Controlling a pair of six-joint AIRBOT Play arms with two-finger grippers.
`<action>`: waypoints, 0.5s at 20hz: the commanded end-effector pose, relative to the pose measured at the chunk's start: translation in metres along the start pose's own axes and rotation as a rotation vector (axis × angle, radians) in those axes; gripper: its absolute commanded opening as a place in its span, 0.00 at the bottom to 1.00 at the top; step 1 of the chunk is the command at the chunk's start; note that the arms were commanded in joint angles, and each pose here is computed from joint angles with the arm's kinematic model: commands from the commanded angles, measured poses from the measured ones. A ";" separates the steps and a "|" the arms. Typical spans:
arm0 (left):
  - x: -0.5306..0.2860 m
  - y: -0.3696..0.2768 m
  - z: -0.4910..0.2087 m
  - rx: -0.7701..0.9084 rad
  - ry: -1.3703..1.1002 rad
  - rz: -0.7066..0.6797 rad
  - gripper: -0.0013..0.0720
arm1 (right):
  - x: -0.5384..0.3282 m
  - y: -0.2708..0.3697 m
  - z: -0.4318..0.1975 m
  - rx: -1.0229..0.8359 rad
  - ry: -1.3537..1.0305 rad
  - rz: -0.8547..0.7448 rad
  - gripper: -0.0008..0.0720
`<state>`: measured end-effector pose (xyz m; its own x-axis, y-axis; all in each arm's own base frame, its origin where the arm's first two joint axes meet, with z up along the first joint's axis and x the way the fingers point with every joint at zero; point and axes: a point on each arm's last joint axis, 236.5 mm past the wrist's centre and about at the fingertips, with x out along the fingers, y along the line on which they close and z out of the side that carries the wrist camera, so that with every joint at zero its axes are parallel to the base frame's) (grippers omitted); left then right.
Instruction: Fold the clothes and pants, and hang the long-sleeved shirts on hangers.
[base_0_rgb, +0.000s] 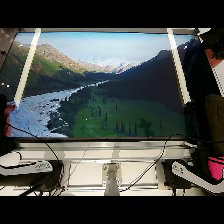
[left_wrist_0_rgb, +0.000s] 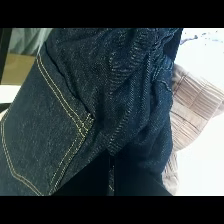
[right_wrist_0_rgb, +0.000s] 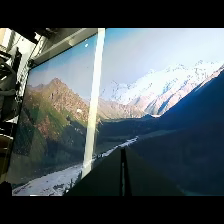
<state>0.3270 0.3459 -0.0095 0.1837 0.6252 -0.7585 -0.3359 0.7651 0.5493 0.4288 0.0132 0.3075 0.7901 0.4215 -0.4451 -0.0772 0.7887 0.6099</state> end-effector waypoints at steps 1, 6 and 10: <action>0.000 0.000 0.005 -0.001 -0.021 0.000 0.03 | 0.000 0.000 0.000 0.000 0.001 0.001 0.05; -0.036 0.026 0.021 -0.065 -0.104 0.039 0.03 | 0.000 0.000 -0.001 0.000 0.004 0.001 0.05; -0.107 0.069 0.038 -0.193 -0.257 0.104 0.03 | 0.001 0.000 -0.001 0.001 0.006 0.000 0.05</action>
<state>0.3268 0.3437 0.0725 0.3004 0.6966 -0.6516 -0.4560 0.7049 0.5433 0.4287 0.0134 0.3070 0.7887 0.4224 -0.4466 -0.0767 0.7885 0.6103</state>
